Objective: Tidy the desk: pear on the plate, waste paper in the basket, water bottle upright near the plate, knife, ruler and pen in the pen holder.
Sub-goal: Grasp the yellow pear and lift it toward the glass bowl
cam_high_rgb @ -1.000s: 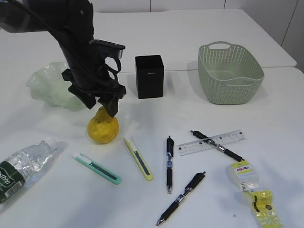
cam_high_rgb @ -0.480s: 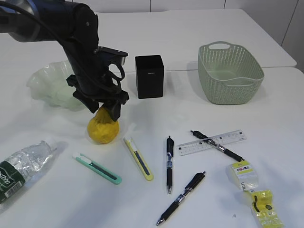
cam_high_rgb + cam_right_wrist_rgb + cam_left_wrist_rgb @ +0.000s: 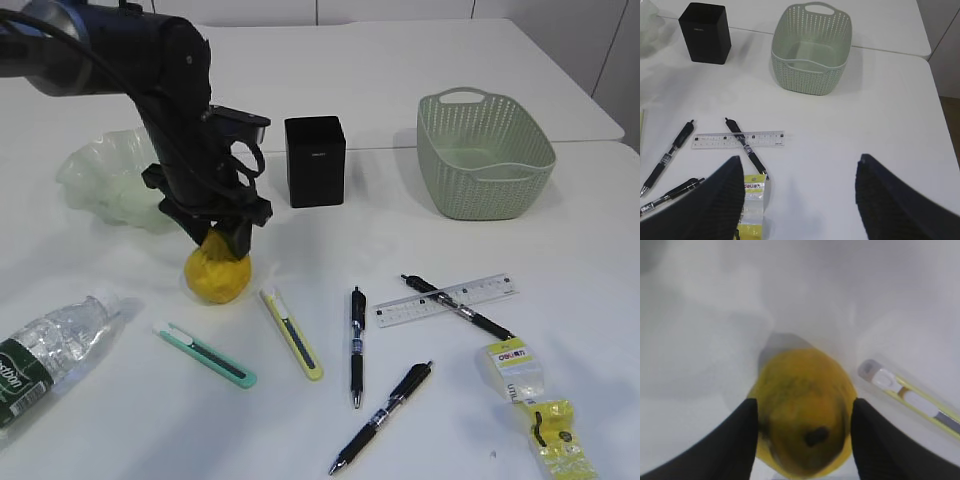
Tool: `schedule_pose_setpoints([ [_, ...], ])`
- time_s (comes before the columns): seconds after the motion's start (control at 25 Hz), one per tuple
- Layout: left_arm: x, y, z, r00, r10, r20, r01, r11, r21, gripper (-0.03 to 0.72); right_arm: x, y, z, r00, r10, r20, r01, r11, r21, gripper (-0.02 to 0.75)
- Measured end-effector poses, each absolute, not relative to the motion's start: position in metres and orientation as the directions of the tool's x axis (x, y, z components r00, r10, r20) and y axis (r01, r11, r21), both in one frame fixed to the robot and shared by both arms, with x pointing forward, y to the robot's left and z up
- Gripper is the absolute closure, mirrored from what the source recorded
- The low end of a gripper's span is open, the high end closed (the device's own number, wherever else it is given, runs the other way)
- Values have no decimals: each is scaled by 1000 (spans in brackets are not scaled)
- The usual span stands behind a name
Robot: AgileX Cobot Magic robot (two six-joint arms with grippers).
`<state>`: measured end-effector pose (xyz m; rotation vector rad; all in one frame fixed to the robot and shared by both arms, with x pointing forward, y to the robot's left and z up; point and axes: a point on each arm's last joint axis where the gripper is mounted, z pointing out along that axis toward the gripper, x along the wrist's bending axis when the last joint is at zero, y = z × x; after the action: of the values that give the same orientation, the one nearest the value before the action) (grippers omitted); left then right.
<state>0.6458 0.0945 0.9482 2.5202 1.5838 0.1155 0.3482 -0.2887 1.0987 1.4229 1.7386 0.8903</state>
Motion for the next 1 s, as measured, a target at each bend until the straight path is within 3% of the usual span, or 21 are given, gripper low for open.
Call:
schedule_pose_setpoints([
  [0.4,647,94,947,429,903,-20,892,-420,170,375,348,-289,1099,-142,985,-98,496,156,854,197],
  [1.0,646,95,949,429,903,-20,893,-421,161,387,348,-289,1099,-142,985,-98,496,156,854,200],
])
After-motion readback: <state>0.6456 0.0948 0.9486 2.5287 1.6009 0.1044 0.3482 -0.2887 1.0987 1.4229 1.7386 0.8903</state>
